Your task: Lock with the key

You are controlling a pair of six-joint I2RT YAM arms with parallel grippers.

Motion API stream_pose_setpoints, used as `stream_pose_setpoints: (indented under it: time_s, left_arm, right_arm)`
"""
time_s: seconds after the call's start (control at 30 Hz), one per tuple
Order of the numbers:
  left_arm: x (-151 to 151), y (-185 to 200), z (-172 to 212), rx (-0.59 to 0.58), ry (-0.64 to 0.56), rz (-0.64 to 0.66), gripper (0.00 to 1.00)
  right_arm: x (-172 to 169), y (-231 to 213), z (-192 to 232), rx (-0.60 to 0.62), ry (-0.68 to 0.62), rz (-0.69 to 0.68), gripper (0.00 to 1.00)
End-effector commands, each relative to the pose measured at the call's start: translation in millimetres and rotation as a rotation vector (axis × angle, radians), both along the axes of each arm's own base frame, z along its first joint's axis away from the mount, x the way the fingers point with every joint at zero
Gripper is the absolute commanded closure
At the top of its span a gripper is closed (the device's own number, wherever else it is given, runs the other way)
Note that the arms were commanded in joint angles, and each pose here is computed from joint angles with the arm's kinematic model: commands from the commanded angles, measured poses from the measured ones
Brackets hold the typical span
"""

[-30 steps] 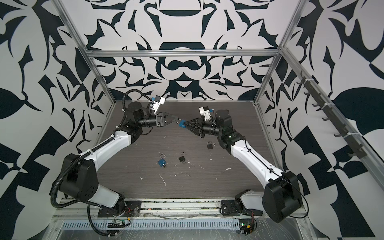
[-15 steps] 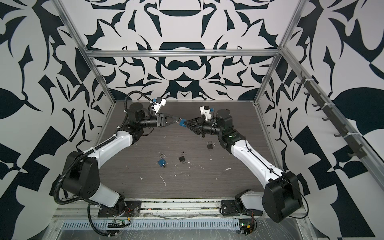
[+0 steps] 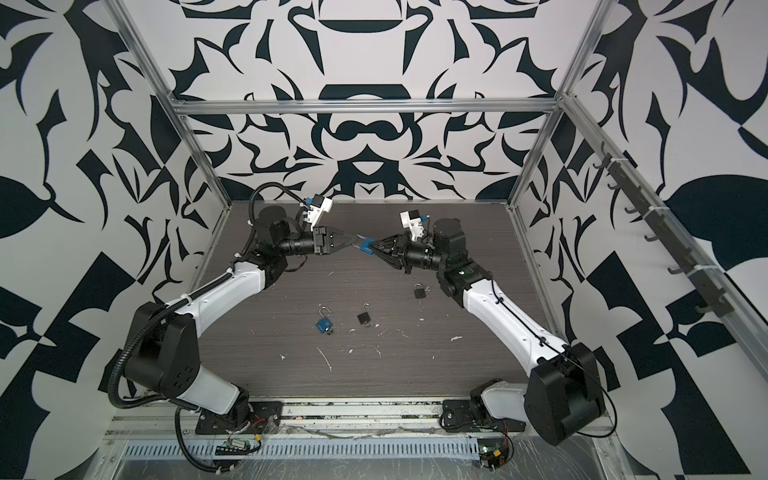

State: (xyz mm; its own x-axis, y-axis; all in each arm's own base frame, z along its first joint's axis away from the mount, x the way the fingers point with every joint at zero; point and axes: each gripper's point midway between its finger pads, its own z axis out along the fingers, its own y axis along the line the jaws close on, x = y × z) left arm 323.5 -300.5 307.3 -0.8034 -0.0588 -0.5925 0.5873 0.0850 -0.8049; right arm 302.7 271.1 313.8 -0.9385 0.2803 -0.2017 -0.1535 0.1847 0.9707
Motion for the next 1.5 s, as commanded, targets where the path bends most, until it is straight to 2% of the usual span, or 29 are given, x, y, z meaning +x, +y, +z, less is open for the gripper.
stream_pose_setpoints:
  time_s: [0.0, 0.1, 0.3, 0.6, 0.8, 1.17, 1.47]
  left_arm:
    - [-5, -2, 1, -0.012, -0.018, -0.028, 0.93]
    - [-9, -1, 5, -0.025, -0.011, -0.031, 1.0]
    - [-24, 9, 18, -0.082, -0.01, 0.01, 1.0]
    - [-60, 21, 27, -0.066, -0.039, 0.105, 1.0]
    - [-79, 23, 29, -0.031, -0.068, 0.111, 1.0]
    - [-85, 19, 28, -0.028, -0.071, 0.1, 1.0]
    - [-92, 6, 30, -0.027, -0.074, 0.055, 1.0]
  right_arm:
    - [-5, -2, 22, 0.012, -0.112, 0.016, 1.0]
    - [-7, -2, 19, -0.018, -0.145, 0.029, 1.0]
    - [-11, -5, 24, -0.068, -0.278, 0.041, 1.0]
    - [-15, -2, 27, -0.048, -0.369, 0.079, 1.0]
    - [-23, -1, 36, -0.029, -0.409, 0.109, 1.0]
    - [-36, 1, 29, -0.028, -0.425, 0.144, 1.0]
    - [-34, 5, 26, -0.035, -0.421, 0.151, 1.0]
